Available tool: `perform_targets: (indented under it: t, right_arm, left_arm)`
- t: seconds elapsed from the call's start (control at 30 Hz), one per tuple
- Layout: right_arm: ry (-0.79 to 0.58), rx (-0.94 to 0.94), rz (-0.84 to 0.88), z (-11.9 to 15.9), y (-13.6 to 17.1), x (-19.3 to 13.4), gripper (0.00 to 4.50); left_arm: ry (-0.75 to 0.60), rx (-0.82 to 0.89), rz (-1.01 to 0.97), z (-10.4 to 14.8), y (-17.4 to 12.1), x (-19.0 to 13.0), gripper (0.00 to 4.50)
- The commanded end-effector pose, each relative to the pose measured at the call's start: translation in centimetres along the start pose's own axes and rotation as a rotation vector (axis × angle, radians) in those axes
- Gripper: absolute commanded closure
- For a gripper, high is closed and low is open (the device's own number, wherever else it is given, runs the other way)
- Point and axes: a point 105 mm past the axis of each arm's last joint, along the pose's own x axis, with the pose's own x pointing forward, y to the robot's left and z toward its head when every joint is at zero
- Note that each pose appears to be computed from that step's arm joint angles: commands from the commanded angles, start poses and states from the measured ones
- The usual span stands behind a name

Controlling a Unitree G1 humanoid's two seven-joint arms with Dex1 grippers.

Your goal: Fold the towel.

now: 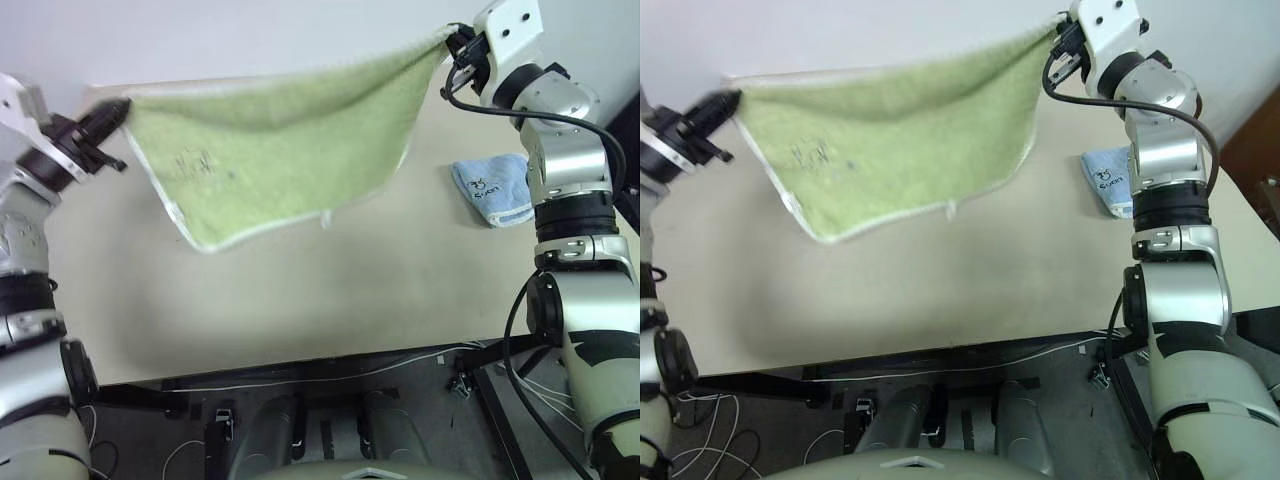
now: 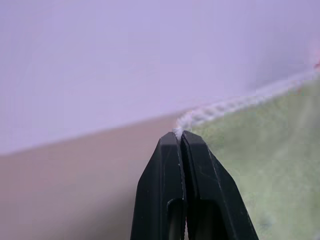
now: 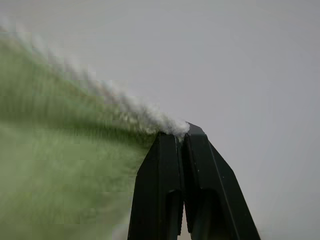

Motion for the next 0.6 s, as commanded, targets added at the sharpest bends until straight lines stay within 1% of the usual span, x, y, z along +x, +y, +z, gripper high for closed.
perform_targets:
  t: [0.03, 0.1, 0.17, 0.2, 0.27, 0.33, 0.37, 0.43, 0.5, 0.6]
  right_arm:
    - [-0.057, 0.029, -0.067, 1.7, -2.0, 0.4, 4.50]
    - [-0.056, 0.059, -0.067, 1.5, -2.0, 0.6, 4.50]
    - [-0.050, 0.087, -0.026, 1.1, -1.6, 0.6, 4.50]
    - [-0.051, 0.092, 0.015, 0.9, -1.2, 0.3, 4.50]
    - [-0.043, 0.097, 0.122, 0.3, -0.1, -0.7, 4.50]
    - [-0.023, 0.083, 0.234, -0.6, 1.2, -2.3, 4.50]
    - [-0.012, 0.088, 0.266, -1.0, 1.6, -3.1, 4.50]
    - [0.004, 0.125, 0.327, -1.3, 2.3, -4.6, 4.50]
    - [0.040, 0.146, 0.415, -1.9, 3.5, -6.8, 4.50]
    - [0.132, 0.126, 0.538, -3.0, 5.0, -10.2, 4.50]
  left_arm:
    - [-0.030, 0.089, 0.082, 1.3, 1.7, 0.9, 4.46]
    - [-0.055, 0.113, 0.106, 1.9, 1.8, 1.9, 4.46]
    - [-0.076, 0.124, 0.108, 2.2, 1.7, 2.4, 4.46]
    - [-0.070, 0.137, 0.098, 2.1, 1.6, 2.4, 4.46]
    - [-0.017, 0.163, 0.057, 1.0, 1.4, 1.9, 4.46]
    - [0.075, 0.189, 0.011, -0.9, 1.5, 0.8, 4.46]
    - [0.094, 0.186, -0.016, -1.5, 1.4, 0.2, 4.46]
    - [0.093, 0.148, -0.059, -1.9, 1.4, -1.1, 4.46]
    - [0.123, 0.130, -0.106, -2.7, 1.6, -3.0, 4.46]
    - [0.174, 0.135, -0.154, -3.5, 1.7, -5.5, 4.46]
